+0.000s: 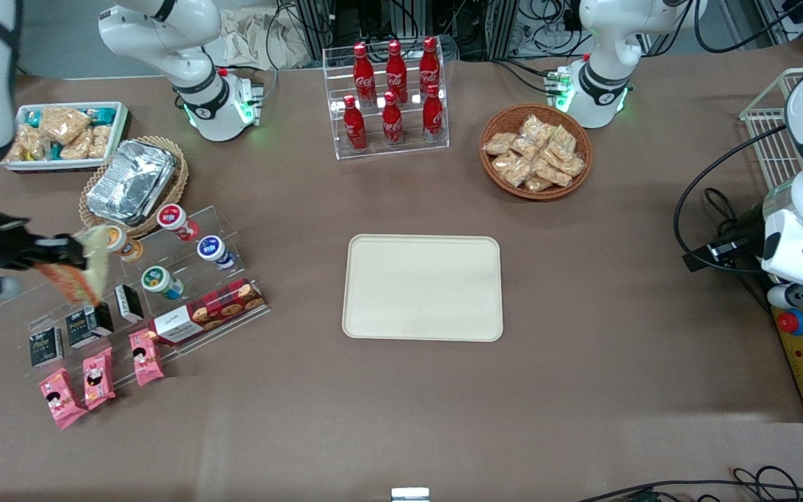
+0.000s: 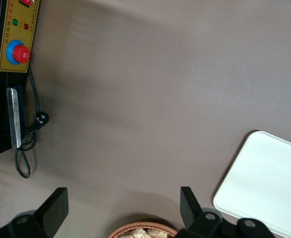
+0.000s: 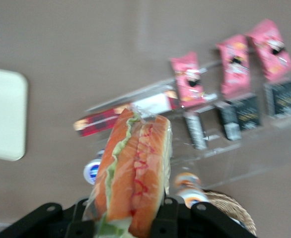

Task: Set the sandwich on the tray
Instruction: 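Carry the sandwich with the right gripper over to the cream tray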

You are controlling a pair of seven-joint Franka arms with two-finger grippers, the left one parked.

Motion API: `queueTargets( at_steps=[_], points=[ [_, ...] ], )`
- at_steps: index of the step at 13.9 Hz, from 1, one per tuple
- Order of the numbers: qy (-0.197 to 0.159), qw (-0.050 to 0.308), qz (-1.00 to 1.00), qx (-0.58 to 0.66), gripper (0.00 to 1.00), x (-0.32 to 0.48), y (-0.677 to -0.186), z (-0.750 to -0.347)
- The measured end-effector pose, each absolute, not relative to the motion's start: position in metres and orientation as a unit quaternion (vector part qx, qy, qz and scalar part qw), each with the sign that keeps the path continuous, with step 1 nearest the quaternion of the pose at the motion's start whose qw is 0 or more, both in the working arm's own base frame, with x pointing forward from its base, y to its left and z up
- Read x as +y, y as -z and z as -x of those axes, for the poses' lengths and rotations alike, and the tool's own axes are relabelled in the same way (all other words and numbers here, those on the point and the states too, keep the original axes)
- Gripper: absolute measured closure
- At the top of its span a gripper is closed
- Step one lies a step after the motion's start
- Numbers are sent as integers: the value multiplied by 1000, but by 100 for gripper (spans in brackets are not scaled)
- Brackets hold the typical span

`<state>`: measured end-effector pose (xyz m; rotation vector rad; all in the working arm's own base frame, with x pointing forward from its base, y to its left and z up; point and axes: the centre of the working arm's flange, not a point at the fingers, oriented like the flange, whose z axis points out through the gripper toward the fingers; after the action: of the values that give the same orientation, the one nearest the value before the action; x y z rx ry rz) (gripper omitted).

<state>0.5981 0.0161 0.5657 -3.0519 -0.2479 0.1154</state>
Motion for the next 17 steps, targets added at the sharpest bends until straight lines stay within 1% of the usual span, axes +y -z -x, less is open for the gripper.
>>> queueTargets(
  at_steps=[3,7,11,14,17],
  points=[
    [-34,36,984,-170,63,118,-566,-589],
    [-1,30,953,-300,61,225,-550,-580],
    [37,39,926,-374,61,312,-511,-577],
    [63,48,897,-435,61,382,-472,-564],
    [72,51,861,-501,61,436,-426,-548]
  ],
)
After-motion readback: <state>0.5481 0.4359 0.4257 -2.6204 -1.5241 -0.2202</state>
